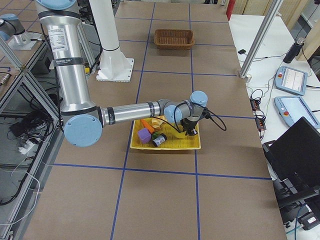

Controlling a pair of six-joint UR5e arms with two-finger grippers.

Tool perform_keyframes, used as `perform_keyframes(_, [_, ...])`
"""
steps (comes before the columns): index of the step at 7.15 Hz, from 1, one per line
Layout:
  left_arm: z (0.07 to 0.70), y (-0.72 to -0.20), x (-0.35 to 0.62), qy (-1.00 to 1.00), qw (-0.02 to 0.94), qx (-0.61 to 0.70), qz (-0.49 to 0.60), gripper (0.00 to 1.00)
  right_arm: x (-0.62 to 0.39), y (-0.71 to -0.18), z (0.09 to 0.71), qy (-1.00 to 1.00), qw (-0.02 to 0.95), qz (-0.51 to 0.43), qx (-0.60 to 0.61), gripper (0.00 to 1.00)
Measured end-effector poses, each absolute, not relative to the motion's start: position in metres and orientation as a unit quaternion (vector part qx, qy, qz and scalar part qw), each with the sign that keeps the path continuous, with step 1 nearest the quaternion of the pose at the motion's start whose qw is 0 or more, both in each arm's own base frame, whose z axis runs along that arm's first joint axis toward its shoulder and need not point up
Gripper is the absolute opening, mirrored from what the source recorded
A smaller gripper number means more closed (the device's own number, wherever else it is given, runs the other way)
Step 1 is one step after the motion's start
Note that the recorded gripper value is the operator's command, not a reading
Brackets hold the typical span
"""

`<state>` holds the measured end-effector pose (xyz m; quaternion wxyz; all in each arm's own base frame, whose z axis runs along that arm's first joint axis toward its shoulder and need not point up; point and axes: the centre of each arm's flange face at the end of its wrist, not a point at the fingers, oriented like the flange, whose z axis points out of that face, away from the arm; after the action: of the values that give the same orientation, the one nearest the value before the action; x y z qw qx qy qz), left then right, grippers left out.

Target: Move tape to another basket

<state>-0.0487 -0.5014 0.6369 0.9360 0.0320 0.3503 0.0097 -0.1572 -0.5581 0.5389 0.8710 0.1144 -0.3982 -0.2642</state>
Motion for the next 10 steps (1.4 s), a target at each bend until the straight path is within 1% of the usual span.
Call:
perform_keyframes(1, [0.633, -0.503, -0.048, 0.35, 0.936, 0.036, 0.012, 0.98, -0.151, -0.564, 0.515, -0.419, 0.869, -0.236, 0.118, 0.0])
perform_keyframes(3, [0.623, -0.509, -0.046, 0.351, 0.934, 0.065, 0.022, 0.98, -0.161, -0.581, 0.443, -0.454, 0.867, -0.165, 0.12, 0.0])
perform_keyframes(6, [0.605, -0.523, -0.038, 0.353, 0.929, 0.102, 0.042, 0.98, -0.234, -0.588, 0.317, -0.508, 0.85, -0.094, 0.101, 0.0])
perform_keyframes(8, [0.584, -0.534, -0.031, 0.382, 0.917, 0.112, 0.037, 0.98, -0.275, -0.574, 0.269, -0.552, 0.825, -0.066, 0.099, 0.0])
perform_keyframes(10, [0.554, -0.537, -0.018, 0.472, 0.874, 0.118, 0.01, 0.98, -0.303, -0.55, 0.243, -0.603, 0.79, -0.052, 0.102, 0.0])
